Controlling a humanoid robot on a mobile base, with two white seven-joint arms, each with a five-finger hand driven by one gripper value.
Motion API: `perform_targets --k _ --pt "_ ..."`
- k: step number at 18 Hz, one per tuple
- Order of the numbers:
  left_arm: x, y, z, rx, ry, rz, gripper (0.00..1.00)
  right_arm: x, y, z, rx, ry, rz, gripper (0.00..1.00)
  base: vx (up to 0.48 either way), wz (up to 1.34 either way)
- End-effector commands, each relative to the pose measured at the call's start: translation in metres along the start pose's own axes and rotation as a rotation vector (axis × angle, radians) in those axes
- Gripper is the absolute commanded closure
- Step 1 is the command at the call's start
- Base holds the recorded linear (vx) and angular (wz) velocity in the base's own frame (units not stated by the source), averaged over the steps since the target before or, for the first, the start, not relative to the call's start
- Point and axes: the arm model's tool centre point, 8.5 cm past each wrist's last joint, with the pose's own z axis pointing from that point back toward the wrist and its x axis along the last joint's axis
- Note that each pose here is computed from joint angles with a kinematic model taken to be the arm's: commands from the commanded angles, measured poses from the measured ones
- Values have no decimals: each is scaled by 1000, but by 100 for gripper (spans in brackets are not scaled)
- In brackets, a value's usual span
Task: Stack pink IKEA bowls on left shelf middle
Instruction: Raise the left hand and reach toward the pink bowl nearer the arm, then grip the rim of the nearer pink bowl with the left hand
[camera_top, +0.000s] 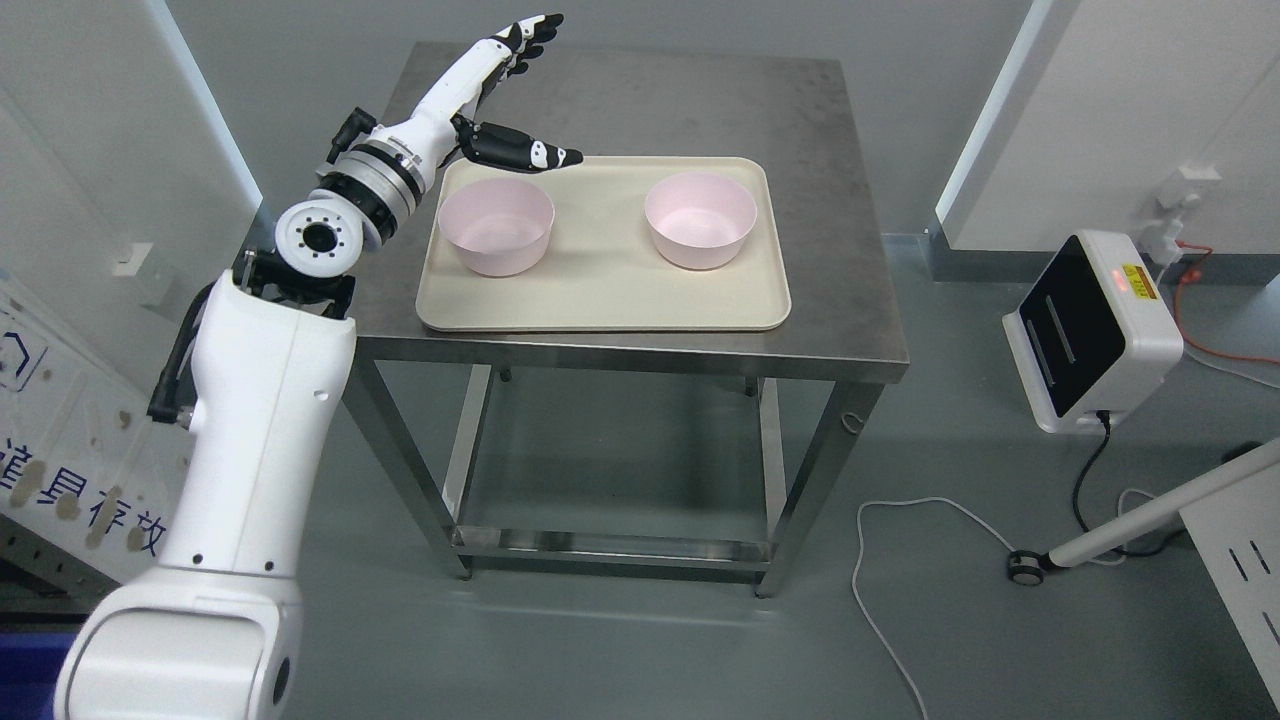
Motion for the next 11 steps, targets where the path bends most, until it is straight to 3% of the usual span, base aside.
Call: perform_targets --k 1,5,11 --pt "-89 -40 -7 -217 354 -112 6 0 -12 0 -19 0 3 0 0 0" --pt "-108 -44 1 -220 408 -89 8 0 -11 0 -17 0 3 0 0 0" --pt "-114 -17 6 -46 418 -136 19 0 -12 0 -19 0 3 0 0 0"
